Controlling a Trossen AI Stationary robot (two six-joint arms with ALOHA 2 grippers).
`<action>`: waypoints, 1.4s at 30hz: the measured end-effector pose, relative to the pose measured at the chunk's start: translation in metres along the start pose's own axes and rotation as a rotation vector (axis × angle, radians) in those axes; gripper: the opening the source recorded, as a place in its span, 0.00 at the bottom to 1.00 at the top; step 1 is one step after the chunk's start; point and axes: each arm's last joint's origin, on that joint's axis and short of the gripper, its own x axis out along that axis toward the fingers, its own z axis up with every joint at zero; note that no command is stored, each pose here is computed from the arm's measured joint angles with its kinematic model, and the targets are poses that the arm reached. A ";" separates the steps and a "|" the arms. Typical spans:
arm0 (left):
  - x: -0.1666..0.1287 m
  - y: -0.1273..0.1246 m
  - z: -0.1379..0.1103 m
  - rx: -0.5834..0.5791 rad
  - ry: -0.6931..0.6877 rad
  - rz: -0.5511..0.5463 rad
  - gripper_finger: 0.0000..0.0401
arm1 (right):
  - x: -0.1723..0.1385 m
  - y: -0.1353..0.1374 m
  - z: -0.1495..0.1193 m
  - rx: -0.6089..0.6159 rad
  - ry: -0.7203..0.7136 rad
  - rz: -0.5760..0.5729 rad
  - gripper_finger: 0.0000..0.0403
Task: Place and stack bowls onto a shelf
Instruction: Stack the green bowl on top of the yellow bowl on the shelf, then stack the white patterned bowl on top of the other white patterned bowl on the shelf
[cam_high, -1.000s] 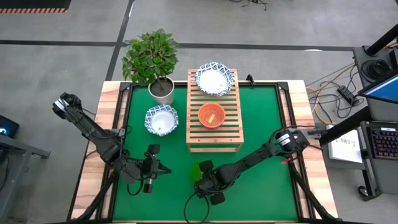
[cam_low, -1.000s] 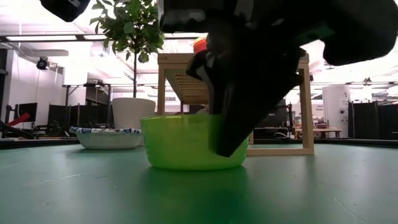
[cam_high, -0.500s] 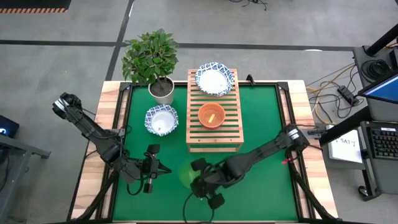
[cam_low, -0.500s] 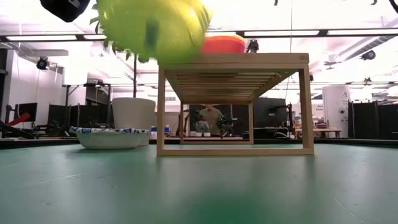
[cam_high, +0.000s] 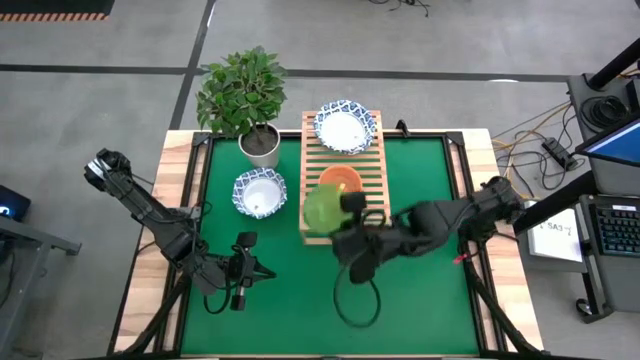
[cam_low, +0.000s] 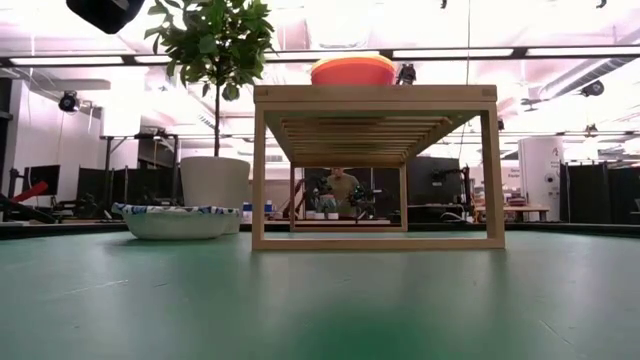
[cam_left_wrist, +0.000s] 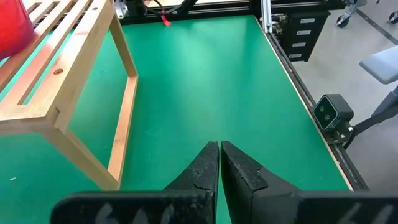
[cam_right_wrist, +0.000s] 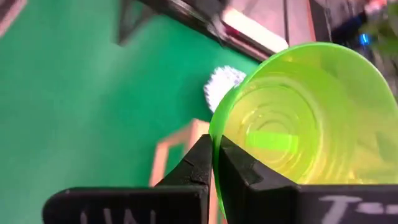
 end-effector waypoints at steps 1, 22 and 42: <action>0.000 0.000 0.000 -0.001 0.000 0.001 0.00 | -0.002 -0.008 -0.003 0.029 0.013 -0.010 0.02; 0.000 0.000 0.000 0.001 0.001 0.003 0.00 | 0.057 -0.080 -0.051 0.229 0.370 0.019 0.02; 0.000 0.000 0.000 0.002 0.001 0.003 0.00 | 0.048 -0.087 -0.052 0.269 0.352 0.035 0.31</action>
